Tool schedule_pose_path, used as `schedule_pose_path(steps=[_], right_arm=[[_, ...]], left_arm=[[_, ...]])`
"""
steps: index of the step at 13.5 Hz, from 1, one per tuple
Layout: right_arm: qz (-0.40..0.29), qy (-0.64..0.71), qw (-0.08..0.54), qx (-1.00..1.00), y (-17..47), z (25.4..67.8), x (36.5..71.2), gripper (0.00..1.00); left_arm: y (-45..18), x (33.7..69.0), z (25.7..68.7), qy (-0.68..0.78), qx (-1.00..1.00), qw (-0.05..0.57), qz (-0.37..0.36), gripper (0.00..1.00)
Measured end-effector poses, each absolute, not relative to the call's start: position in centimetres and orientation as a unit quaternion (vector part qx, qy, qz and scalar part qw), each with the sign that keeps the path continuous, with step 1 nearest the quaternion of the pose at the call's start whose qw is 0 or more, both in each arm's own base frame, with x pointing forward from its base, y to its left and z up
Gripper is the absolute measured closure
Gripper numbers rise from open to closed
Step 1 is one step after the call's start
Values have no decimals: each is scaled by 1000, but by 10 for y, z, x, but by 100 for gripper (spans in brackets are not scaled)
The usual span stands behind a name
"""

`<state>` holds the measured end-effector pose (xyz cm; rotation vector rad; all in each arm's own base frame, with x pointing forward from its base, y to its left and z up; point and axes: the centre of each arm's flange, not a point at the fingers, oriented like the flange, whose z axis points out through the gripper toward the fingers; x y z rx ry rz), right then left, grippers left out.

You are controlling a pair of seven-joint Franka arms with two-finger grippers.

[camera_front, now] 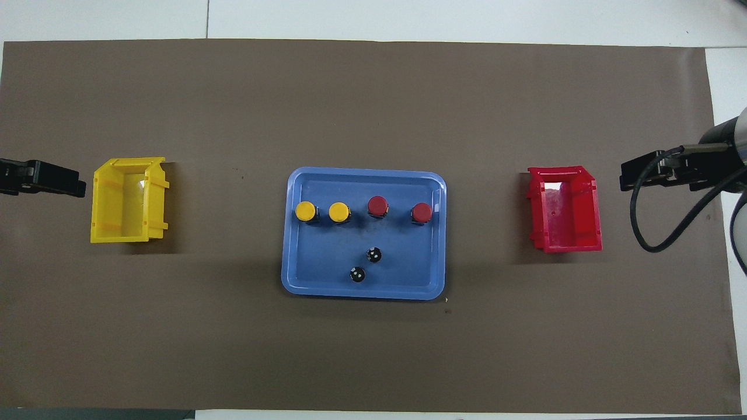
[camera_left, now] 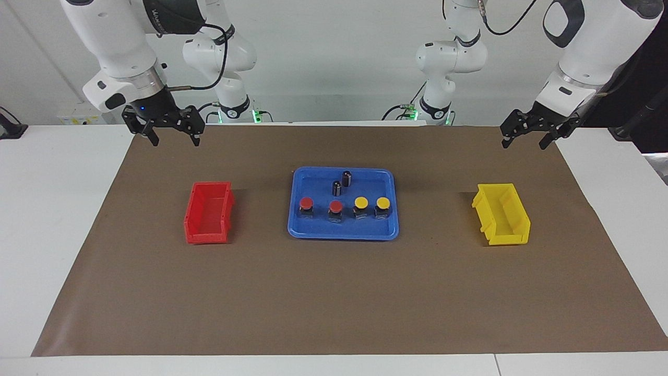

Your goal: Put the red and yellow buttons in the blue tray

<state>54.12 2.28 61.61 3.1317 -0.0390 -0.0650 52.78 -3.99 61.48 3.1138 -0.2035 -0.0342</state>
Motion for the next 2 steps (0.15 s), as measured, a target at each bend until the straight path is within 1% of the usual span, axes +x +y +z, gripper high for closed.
schedule_pose_path(steps=[2], right_arm=[[-21, -13, 4, 1000, 23, 616, 541, 0]], left_arm=[[-39, 525, 617, -67, 998, 11, -13, 0]])
